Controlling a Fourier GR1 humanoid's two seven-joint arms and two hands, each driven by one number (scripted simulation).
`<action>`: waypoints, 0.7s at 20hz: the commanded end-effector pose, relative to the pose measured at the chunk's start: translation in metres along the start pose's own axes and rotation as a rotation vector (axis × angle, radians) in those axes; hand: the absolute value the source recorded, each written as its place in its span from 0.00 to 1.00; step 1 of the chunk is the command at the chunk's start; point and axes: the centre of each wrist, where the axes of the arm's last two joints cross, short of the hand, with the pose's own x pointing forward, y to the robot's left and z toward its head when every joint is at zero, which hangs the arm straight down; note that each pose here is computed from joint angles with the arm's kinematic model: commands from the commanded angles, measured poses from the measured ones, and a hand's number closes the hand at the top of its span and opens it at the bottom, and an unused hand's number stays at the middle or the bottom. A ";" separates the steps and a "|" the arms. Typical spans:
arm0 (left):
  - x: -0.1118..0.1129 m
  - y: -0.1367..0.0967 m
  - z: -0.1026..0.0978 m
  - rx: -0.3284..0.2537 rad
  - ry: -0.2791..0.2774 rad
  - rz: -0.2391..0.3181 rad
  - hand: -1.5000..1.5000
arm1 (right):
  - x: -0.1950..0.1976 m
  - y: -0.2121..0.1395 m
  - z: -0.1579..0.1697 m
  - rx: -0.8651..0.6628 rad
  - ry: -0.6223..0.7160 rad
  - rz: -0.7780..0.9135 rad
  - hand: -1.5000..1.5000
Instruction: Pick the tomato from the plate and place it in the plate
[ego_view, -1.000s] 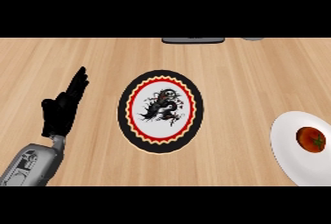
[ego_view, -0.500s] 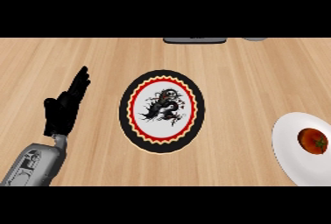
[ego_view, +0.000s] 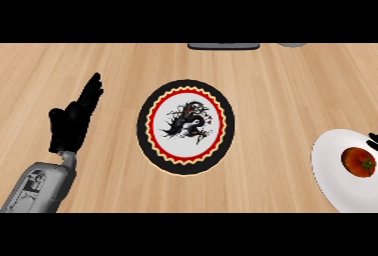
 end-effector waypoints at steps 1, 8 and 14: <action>-0.010 0.009 0.020 0.003 0.010 0.002 0.50 | 0.008 0.020 -0.023 0.038 0.002 0.011 0.00; -0.006 -0.007 -0.001 -0.009 -0.004 -0.005 0.50 | -0.016 0.038 -0.043 0.072 0.035 0.034 0.00; 0.001 -0.010 0.000 0.001 -0.001 -0.008 0.50 | -0.033 0.046 -0.037 0.079 0.045 0.030 0.00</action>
